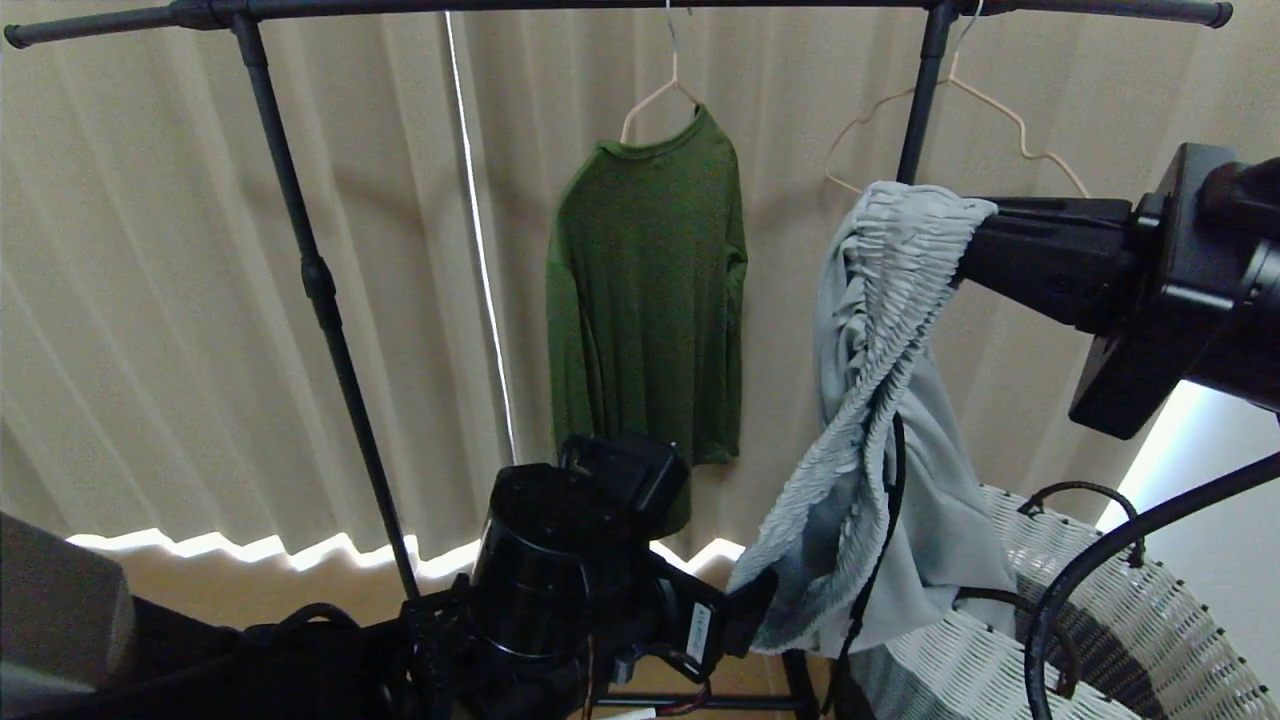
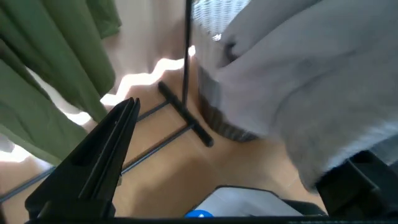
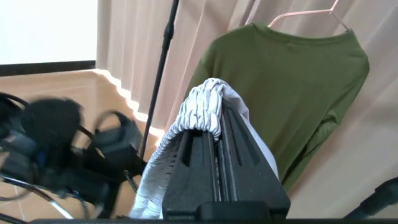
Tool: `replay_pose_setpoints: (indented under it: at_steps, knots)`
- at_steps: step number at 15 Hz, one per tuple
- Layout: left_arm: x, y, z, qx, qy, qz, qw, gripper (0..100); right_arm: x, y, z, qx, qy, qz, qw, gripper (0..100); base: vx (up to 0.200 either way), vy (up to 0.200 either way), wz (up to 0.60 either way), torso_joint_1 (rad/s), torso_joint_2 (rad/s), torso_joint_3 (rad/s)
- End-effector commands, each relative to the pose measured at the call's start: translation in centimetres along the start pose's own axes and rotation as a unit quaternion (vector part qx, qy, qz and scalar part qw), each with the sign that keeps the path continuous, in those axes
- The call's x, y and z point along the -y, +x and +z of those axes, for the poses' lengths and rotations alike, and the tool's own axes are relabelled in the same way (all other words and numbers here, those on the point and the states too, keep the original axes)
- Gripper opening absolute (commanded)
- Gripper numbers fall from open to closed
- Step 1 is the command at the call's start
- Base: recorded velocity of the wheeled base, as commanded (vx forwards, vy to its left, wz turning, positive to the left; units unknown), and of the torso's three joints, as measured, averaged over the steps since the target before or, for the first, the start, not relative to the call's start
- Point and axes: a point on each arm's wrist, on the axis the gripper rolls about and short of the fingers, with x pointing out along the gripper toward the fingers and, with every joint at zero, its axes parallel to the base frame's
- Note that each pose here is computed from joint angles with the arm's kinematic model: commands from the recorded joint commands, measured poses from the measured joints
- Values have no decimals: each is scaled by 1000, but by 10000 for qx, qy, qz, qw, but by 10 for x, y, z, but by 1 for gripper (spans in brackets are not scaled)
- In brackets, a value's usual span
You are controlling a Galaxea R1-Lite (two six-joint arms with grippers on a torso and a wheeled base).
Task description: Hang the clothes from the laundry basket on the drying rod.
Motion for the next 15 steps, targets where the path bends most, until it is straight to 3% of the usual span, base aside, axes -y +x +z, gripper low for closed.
replay_pose_setpoints:
  at_steps: [1, 4, 5, 7, 8, 10, 11, 13, 14, 15]
  knots:
    - [-2, 4, -13, -221, 52, 45, 9997, 100, 0, -4, 1, 30, -2, -10, 10000, 0, 0, 0, 0, 0, 0, 0]
    - [-7, -9, -23, -183, 87, 248, 9995, 100, 1, -5, -10, -142, 3, -57, 9999, 0, 0, 0, 0, 0, 0, 0]
    - [-7, -13, -25, -122, 94, 245, 9996, 0, 1, -5, -10, -136, 3, -66, 9999, 0, 0, 0, 0, 0, 0, 0]
    - [-9, -16, -24, 37, 101, 253, 9996, 0, 2, -5, -10, -132, -6, -90, 9999, 0, 0, 0, 0, 0, 0, 0]
    - [-10, -19, -24, 283, 76, 358, 9989, 0, 6, -6, -12, -181, -5, -190, 9997, 0, 0, 0, 0, 0, 0, 0]
    - [-14, -34, -29, 501, 295, 525, 9969, 0, 14, -7, -14, -240, -12, -390, 9990, 0, 0, 0, 0, 0, 0, 0]
    - [-17, -46, -23, 752, 587, 573, 9938, 0, 24, -10, -15, -298, -51, -651, 9974, 0, 0, 0, 0, 0, 0, 0]
    - [-35, -66, 18, 1381, 595, 944, 9841, 0, 40, -18, -21, -422, -224, -1090, 9929, 0, 0, 0, 0, 0, 0, 0]
    - [-41, -70, 29, 1451, 612, 1058, 9818, 0, 43, -20, -23, -443, -254, -1179, 9917, 0, 0, 0, 0, 0, 0, 0]
    - [-49, -85, 63, 1621, 568, 1260, 9771, 0, 47, -22, -25, -475, -299, -1303, 9899, 0, 0, 0, 0, 0, 0, 0]
